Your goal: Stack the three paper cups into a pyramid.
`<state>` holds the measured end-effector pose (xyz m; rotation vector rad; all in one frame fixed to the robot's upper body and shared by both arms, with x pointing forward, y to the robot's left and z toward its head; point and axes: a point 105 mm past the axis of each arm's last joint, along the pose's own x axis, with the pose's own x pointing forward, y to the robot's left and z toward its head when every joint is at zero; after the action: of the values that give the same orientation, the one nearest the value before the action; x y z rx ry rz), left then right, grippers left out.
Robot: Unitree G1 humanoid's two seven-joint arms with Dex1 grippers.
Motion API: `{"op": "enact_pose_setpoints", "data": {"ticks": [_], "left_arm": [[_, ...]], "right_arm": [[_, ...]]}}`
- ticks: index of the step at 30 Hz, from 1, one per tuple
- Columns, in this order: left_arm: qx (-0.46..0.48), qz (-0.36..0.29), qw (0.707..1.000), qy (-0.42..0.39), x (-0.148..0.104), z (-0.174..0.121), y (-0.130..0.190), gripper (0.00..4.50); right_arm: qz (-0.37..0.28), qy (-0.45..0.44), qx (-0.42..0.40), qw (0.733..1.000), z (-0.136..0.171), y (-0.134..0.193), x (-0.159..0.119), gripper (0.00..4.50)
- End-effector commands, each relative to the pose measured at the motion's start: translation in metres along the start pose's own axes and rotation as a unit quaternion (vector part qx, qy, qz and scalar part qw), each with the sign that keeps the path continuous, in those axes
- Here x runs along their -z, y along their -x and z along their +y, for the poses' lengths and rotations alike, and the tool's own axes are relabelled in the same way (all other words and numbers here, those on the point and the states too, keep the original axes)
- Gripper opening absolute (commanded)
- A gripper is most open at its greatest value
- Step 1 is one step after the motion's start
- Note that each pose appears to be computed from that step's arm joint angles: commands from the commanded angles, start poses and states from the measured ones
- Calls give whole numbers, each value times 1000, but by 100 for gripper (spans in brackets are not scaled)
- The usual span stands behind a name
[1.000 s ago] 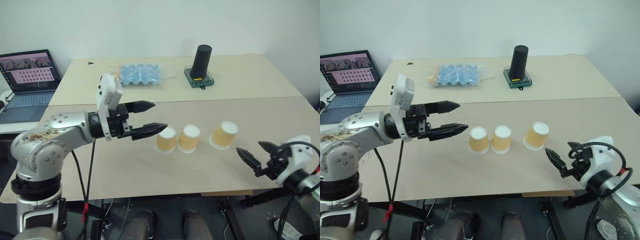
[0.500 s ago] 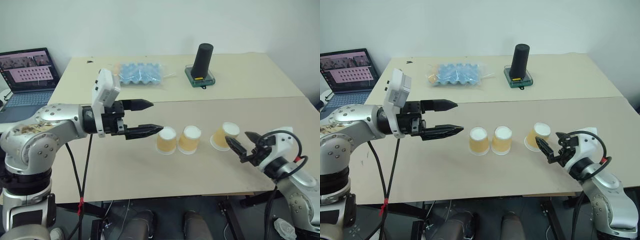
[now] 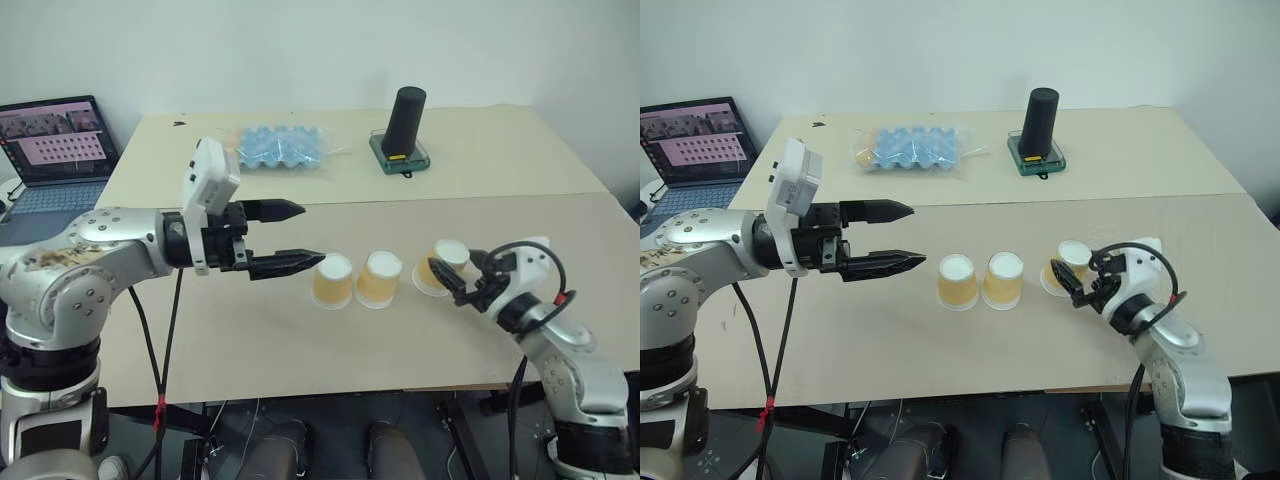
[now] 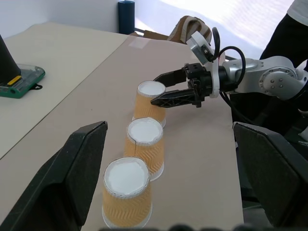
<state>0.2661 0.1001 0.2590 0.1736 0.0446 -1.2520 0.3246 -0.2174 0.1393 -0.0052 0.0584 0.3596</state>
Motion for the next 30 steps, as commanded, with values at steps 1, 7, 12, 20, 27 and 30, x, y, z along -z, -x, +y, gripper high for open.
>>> {"op": "enact_pose_setpoints", "data": {"ticks": [1,7,12,20,27,30], "left_arm": [[2,-3,1000,-24,-6,-5,1,445],[-2,0,1000,-22,-5,-5,1,445],[-6,-2,1000,-23,-7,-3,1,450],[-12,-1,1000,-22,-6,0,1,450],[-4,12,1000,-22,-2,-4,3,450],[-2,29,999,-23,2,-3,8,450]], "right_arm": [[-34,21,2,999,-6,-8,-19,450],[-39,19,-1,999,-6,-12,-20,450],[-42,14,-4,999,-7,-11,-21,397],[-46,21,-4,999,-5,-13,-23,262],[-117,83,-42,989,8,-5,-94,262],[-155,120,-114,974,25,5,-144,262]]}}
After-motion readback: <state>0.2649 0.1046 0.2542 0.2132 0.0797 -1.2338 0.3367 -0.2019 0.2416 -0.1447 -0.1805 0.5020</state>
